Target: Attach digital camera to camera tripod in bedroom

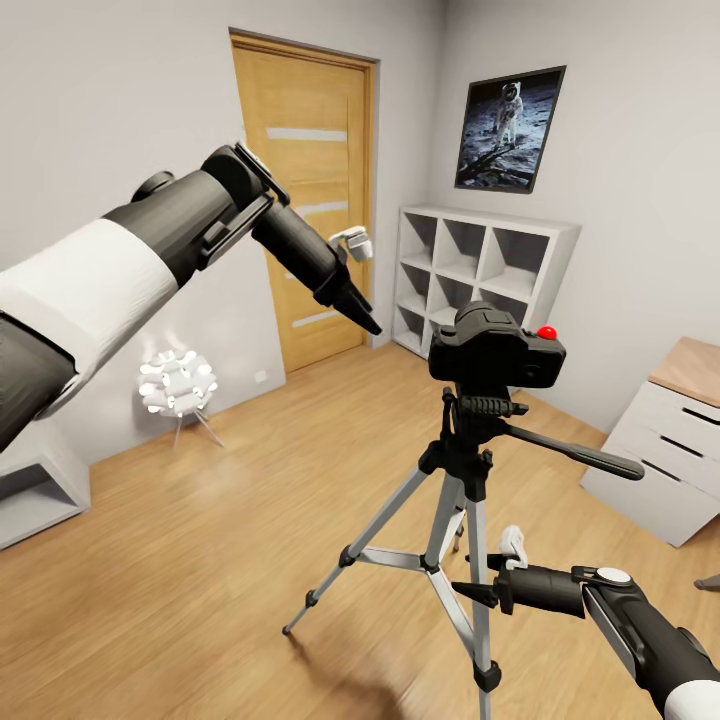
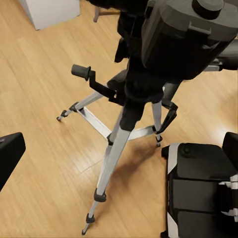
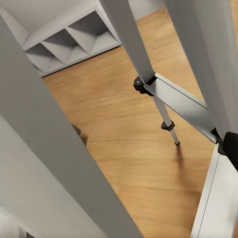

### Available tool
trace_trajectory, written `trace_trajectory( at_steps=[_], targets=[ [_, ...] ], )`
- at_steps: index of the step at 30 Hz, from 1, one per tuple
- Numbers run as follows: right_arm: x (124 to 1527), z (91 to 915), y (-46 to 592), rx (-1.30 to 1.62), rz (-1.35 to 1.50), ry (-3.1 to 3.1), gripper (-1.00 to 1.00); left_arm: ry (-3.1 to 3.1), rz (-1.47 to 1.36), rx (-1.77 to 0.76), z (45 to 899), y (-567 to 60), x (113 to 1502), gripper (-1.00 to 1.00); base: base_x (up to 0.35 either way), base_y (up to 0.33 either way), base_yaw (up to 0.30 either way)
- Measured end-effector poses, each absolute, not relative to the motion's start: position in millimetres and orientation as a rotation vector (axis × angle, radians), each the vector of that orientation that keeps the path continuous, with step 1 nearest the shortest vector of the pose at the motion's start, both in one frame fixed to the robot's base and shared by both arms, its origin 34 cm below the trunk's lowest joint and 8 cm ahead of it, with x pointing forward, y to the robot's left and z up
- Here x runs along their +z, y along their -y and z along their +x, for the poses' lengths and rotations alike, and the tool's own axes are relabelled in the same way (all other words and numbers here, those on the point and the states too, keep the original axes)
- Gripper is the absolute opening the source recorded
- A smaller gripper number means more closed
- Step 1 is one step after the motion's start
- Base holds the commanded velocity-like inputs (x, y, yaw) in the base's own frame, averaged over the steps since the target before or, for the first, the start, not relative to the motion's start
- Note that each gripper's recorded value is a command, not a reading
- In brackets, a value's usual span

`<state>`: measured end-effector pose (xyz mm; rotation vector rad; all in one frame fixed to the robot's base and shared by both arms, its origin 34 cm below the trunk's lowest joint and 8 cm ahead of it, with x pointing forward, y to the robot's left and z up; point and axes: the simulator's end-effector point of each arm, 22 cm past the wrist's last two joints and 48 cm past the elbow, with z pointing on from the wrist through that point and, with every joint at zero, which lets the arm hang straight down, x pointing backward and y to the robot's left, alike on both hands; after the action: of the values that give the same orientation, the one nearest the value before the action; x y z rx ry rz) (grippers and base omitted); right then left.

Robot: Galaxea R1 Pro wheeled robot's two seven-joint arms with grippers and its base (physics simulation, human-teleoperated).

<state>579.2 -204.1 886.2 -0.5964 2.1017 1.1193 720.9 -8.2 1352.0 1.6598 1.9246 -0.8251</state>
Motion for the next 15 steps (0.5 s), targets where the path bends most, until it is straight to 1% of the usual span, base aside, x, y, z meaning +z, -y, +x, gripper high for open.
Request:
trace_trajectory(
  at_steps=[8, 10, 15],
  targets=[
    [886, 579, 205, 1.117, -0.6, -2.102, 1.0, -2.05, 1.549, -0.9, 739, -14, 1306, 1.0, 0.0, 0.0, 0.0],
    [886, 579, 207, 1.114, -0.6, -2.103, 1.0, -2.097, 1.502, -0.933, 748, -33, 1273, 1.0, 0.0, 0.0, 0.0],
    [886, 579, 208, 1.113, -0.601, -2.103, 1.0, -2.171, 1.433, -0.984, 752, -53, 1229, 1.0, 0.0, 0.0, 0.0]
  ],
)
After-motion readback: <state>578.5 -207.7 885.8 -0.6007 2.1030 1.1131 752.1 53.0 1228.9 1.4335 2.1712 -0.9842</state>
